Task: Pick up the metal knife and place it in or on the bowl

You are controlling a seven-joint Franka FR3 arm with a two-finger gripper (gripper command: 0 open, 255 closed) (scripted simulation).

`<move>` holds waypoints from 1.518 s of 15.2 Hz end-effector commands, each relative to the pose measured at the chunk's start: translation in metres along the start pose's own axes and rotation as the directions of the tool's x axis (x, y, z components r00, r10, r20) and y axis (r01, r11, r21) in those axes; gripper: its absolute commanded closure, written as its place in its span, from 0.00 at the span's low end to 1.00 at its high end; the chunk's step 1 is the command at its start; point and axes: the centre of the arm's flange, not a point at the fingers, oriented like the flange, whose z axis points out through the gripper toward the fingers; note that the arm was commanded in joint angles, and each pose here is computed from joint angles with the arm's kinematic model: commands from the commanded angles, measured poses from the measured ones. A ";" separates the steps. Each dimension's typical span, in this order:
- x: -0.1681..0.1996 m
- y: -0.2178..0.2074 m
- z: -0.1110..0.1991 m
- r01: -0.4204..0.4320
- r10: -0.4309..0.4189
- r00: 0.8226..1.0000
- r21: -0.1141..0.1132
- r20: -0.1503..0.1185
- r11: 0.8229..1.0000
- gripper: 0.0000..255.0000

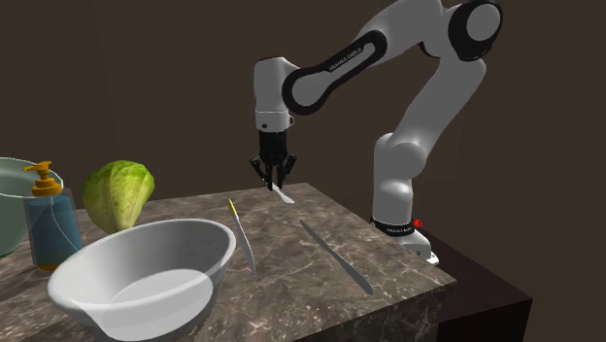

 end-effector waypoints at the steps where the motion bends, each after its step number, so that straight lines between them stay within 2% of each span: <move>1: 0.000 0.000 -0.012 0.000 0.000 1.000 -0.001 0.000 1.000 1.00; 21: 0.009 0.005 -0.113 0.000 0.000 1.000 -0.001 0.000 1.000 1.00; 23: -0.011 -0.013 -0.116 0.000 0.000 1.000 -0.001 0.000 1.000 1.00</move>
